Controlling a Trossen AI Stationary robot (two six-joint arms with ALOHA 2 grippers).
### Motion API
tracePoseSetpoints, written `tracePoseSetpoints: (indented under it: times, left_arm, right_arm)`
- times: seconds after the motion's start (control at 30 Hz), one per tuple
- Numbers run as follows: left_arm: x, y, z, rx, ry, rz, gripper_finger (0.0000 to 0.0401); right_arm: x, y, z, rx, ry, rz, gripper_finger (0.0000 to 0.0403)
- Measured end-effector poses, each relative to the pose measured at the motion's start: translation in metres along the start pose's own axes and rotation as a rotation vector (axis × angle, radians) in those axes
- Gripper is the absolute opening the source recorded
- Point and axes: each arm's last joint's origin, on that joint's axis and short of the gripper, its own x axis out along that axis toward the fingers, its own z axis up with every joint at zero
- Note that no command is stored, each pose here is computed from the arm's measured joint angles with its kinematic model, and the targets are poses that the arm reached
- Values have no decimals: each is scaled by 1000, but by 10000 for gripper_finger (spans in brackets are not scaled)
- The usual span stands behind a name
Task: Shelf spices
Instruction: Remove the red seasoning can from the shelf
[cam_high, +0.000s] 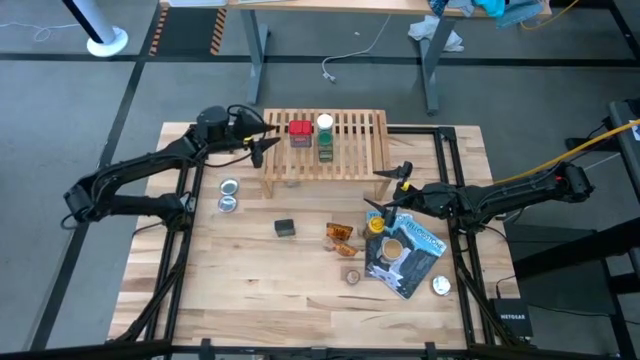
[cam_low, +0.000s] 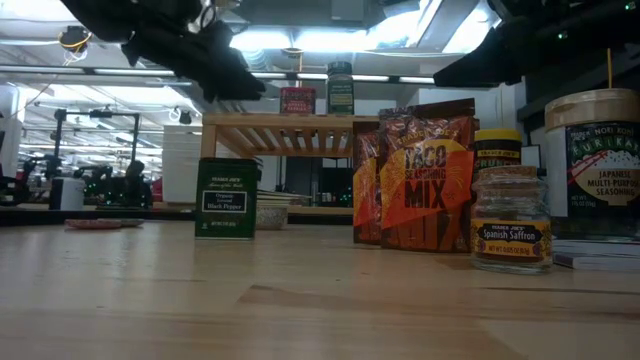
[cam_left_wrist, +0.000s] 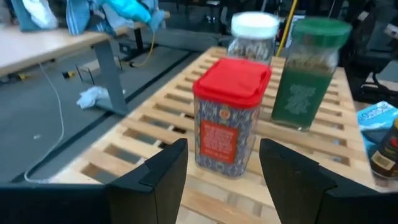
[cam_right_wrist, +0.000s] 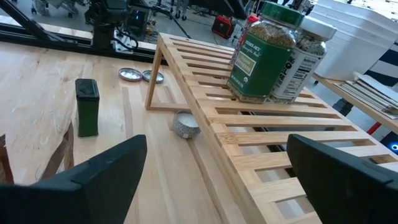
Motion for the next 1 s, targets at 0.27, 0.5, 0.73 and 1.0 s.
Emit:
tracePoseSetpoints:
  times: [0.27,0.5,0.73,1.0]
  left_arm:
    - [11,0,-6,30,20,1,194]
    - [11,1,-2,76,-23,-20,194]
    - [10,1,3,25,-71,-44,215]
    - [10,3,4,25,-86,-34,280]
  right_arm:
    - [0,0,0,0,0,0,392]
    - [0,0,0,-1,1,0,392]
    - [0,0,0,0,1,0,392]
    - [0,0,0,-1,2,0,392]
